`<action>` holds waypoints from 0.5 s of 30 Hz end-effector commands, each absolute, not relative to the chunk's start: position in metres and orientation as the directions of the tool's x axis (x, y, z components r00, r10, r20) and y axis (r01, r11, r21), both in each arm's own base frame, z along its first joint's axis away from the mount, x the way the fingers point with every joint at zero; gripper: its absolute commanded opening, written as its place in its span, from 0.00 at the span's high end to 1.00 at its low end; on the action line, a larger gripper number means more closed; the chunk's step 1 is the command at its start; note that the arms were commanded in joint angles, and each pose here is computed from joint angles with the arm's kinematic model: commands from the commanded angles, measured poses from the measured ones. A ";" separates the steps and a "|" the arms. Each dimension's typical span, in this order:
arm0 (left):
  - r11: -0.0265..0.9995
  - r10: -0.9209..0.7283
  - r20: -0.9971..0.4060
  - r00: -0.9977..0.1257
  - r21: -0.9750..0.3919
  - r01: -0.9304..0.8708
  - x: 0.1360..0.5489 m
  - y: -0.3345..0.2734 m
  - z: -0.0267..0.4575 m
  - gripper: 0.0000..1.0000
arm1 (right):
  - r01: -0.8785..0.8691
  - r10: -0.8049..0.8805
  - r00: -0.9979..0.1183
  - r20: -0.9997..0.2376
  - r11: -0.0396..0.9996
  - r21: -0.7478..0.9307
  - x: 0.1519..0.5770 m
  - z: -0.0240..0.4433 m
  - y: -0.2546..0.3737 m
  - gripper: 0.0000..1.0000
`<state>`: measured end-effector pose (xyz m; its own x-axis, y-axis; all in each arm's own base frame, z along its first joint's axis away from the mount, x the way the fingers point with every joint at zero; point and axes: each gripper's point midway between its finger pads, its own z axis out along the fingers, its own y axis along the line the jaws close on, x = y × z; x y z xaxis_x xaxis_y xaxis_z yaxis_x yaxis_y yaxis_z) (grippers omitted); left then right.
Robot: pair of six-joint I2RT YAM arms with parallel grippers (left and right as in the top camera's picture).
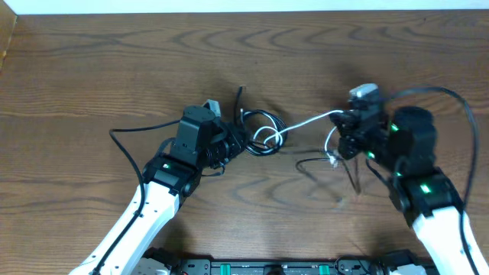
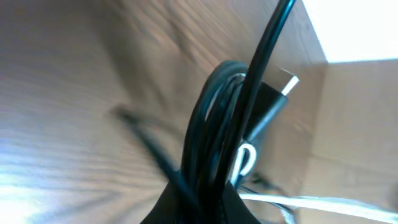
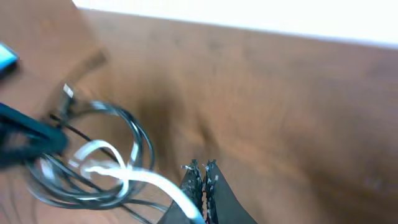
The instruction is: Untangle cables
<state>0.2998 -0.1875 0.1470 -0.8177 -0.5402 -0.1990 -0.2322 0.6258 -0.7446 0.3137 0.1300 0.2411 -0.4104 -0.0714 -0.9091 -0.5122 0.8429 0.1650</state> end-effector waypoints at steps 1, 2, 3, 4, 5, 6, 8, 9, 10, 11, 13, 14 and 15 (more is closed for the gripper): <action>0.674 -0.574 -0.294 -0.764 -0.699 -0.238 0.313 -0.170 0.149 0.92 | -0.514 0.035 -0.300 -0.953 0.836 0.192 0.304 0.296 0.129 0.99; 0.674 -0.574 -0.294 -0.764 -0.700 -0.237 0.313 -0.170 0.149 0.92 | -0.537 0.069 -0.286 -0.956 0.814 0.219 0.298 0.307 0.133 0.99; 0.672 -0.573 -0.292 -0.766 -0.703 -0.234 0.313 -0.171 0.150 0.92 | -0.562 0.098 -0.285 -0.954 0.789 0.249 0.293 0.314 0.138 0.99; 0.670 -0.569 -0.288 -0.770 -0.706 -0.231 0.313 -0.173 0.150 0.92 | -0.589 0.123 -0.293 -0.948 0.758 0.281 0.287 0.319 0.144 0.99; 0.664 -0.561 -0.279 -0.780 -0.714 -0.222 0.311 -0.176 0.151 0.92 | -0.627 0.142 -0.310 -0.940 0.712 0.315 0.281 0.323 0.152 0.99; 0.659 -0.552 -0.268 -0.789 -0.721 -0.216 0.309 -0.179 0.152 0.92 | -0.655 0.140 -0.316 -0.938 0.683 0.323 0.276 0.325 0.157 0.99; 0.638 -0.519 -0.231 -0.823 -0.745 -0.194 0.302 -0.189 0.154 0.92 | -0.670 0.129 -0.341 -0.931 0.662 0.337 0.276 0.319 0.162 0.99; 0.629 -0.504 -0.215 -0.837 -0.755 -0.185 0.299 -0.193 0.155 0.92 | -0.664 0.127 -0.352 -0.927 0.665 0.343 0.279 0.315 0.162 0.99; 0.618 -0.482 -0.197 -0.854 -0.768 -0.171 0.295 -0.198 0.157 0.92 | -0.657 0.123 -0.370 -0.921 0.667 0.353 0.283 0.310 0.163 0.99; 0.600 -0.457 -0.177 -0.872 -0.785 -0.156 0.291 -0.204 0.160 0.92 | -0.648 0.118 -0.391 -0.913 0.668 0.364 0.287 0.303 0.164 0.99; 0.567 -0.397 -0.167 -0.902 -0.818 -0.098 0.284 -0.215 0.169 0.92 | -0.641 0.087 -0.421 -0.903 0.676 0.364 0.296 0.287 0.165 0.99; 0.551 -0.351 -0.187 -0.917 -0.834 -0.041 0.281 -0.222 0.175 0.92 | -0.641 0.063 -0.432 -0.900 0.681 0.355 0.301 0.277 0.167 0.99; 0.545 -0.328 -0.204 -0.923 -0.838 -0.008 0.280 -0.225 0.178 0.92 | -0.642 0.049 -0.436 -0.899 0.683 0.348 0.304 0.271 0.167 0.99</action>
